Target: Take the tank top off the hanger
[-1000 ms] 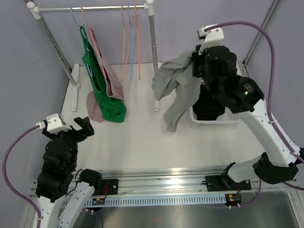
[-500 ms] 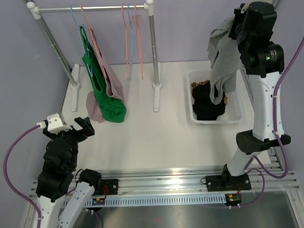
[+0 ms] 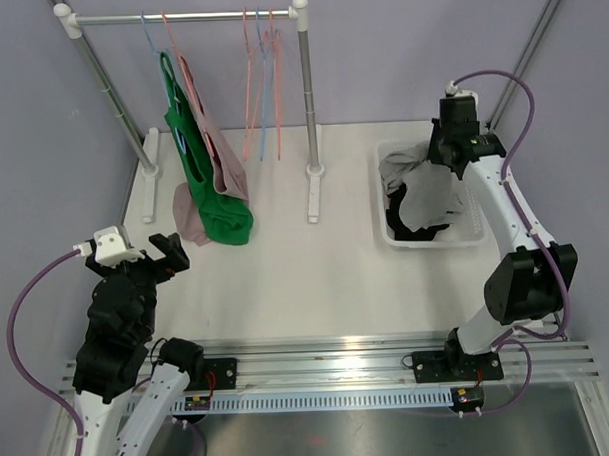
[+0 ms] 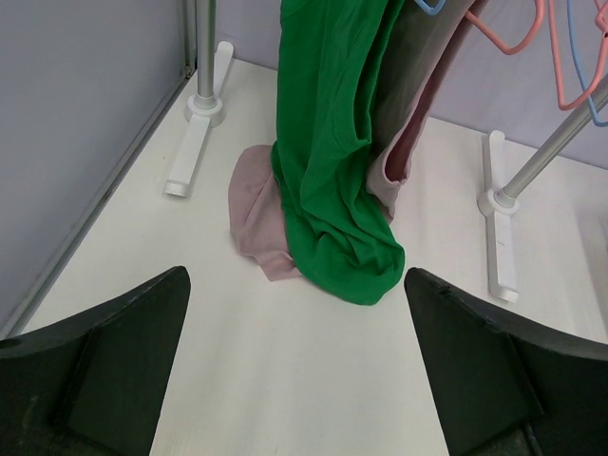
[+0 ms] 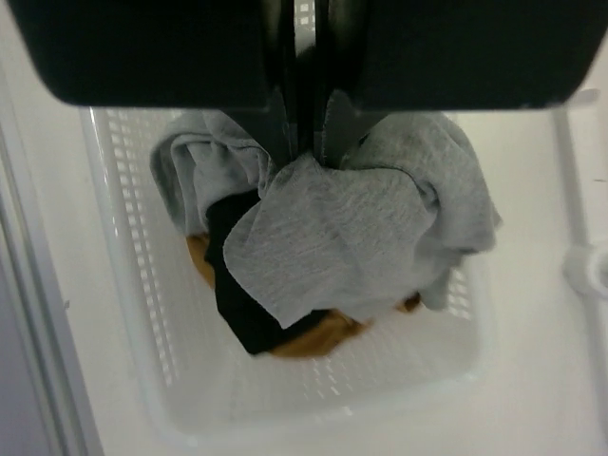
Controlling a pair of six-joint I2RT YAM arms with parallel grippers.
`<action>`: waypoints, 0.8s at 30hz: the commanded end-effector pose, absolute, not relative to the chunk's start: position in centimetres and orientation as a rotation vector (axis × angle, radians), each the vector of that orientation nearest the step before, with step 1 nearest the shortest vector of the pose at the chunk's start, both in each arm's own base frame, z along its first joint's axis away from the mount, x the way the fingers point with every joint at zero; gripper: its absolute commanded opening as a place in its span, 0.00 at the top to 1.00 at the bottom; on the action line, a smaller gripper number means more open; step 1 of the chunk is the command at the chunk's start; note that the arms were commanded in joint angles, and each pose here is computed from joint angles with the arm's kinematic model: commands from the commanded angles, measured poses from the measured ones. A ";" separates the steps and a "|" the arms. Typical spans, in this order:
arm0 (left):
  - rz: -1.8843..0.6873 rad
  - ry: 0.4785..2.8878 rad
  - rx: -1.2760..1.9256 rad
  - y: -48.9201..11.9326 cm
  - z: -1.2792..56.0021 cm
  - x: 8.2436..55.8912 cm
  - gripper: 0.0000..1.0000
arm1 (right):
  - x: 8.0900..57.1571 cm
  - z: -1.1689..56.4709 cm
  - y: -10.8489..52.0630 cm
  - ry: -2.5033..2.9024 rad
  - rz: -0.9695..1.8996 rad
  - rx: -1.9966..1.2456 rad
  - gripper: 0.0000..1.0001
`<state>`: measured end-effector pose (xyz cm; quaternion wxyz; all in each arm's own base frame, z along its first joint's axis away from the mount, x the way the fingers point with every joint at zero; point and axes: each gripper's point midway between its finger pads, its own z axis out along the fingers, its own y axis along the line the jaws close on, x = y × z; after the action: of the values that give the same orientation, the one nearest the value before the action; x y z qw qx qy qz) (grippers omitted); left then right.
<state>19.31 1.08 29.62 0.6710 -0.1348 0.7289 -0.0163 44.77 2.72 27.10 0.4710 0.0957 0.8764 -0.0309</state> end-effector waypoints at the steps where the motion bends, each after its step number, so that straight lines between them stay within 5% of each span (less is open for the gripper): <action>1: -0.060 1.607 -0.305 0.7 30.5 20.2 0.01 | 45.2 23.0 1.1 2.172 -0.033 0.415 1.00; 6: -0.057 1.607 -0.330 0.9 30.4 20.3 0.01 | 43.8 12.9 1.2 2.438 -0.092 0.439 1.00; 15: -0.037 1.584 -0.417 2.2 31.9 19.0 0.01 | 42.0 5.5 0.9 2.607 -0.167 0.470 0.94; 18: -0.075 1.608 -0.362 1.4 34.1 18.4 0.01 | 42.1 7.5 0.4 2.578 -0.198 0.470 0.83; 24: -0.150 1.668 -0.253 -0.5 39.8 18.0 0.01 | 42.9 18.2 -0.2 2.368 -0.167 0.497 0.38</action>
<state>18.10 0.94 37.25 0.6691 -0.1457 0.7276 -0.0402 42.61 0.19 10.36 0.2800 0.1781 0.9410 -0.0667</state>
